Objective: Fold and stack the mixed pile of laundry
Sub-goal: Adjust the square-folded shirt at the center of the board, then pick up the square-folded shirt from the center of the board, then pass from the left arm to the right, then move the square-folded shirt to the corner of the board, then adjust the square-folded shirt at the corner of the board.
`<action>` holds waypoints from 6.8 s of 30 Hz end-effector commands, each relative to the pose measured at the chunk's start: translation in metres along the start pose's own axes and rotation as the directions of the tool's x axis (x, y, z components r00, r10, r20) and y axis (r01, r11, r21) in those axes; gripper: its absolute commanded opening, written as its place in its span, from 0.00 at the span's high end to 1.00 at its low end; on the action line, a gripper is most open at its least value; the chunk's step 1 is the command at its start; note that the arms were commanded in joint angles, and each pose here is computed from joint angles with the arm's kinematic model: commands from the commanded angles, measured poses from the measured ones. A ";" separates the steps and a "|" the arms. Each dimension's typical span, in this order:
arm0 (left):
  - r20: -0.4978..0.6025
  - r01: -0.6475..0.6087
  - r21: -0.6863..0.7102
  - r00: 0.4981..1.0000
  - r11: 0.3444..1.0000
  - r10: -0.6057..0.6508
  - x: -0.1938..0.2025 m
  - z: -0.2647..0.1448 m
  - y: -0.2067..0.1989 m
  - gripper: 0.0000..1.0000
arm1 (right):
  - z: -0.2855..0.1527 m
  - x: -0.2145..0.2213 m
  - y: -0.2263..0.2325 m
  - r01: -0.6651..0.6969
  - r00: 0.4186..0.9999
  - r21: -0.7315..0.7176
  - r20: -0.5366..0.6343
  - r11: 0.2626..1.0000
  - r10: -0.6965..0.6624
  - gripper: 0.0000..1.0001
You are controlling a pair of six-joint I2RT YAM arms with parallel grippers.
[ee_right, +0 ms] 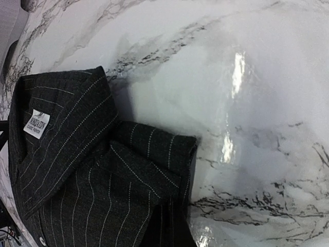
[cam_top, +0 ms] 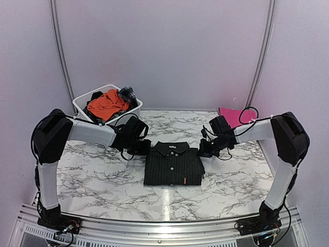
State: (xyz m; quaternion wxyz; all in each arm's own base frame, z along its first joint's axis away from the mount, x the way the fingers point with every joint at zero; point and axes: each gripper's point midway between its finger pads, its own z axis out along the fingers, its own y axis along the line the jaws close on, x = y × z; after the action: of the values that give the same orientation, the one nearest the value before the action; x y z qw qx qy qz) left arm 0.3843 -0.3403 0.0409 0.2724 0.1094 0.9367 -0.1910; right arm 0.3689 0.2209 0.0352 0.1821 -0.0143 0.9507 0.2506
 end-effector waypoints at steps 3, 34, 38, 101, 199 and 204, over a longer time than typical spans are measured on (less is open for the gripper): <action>0.034 -0.026 -0.061 0.999 0.998 0.028 -0.012 -0.011 0.011 0.68 | -0.012 -0.038 0.023 0.055 0.996 -0.053 0.074 0.997 -0.051 0.83; 0.217 -0.857 0.244 0.505 0.455 0.835 0.103 -0.033 -0.211 0.36 | -0.035 0.070 0.020 -0.214 0.977 -0.320 -0.062 0.923 0.205 0.89; 0.209 -0.874 0.234 0.474 0.426 0.856 0.112 -0.025 -0.215 0.36 | -0.027 0.087 0.025 -0.224 0.973 -0.328 -0.128 0.918 0.192 1.00; 0.358 -0.777 0.250 0.628 0.577 0.691 0.062 -0.041 -0.255 0.81 | -0.002 0.047 0.066 -0.444 0.885 -0.445 -0.080 0.778 0.459 0.68; 0.160 -0.442 -0.088 0.878 0.893 0.451 0.013 -0.117 -0.079 0.01 | -0.231 -0.288 -0.283 -0.127 0.903 0.638 0.391 0.759 -0.177 0.40; 0.232 -0.338 -0.075 0.909 0.938 0.346 -0.008 -0.143 -0.071 0.01 | -0.247 -0.275 -0.255 -0.116 0.889 0.582 0.422 0.805 -0.177 0.36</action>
State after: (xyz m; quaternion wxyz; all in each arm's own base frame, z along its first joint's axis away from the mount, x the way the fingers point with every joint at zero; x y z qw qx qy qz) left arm 0.2931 -0.3601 0.1369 0.3843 0.3026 0.8652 -0.1105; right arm 0.5836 -0.1548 0.1593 0.3496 0.0890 0.9276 -0.0969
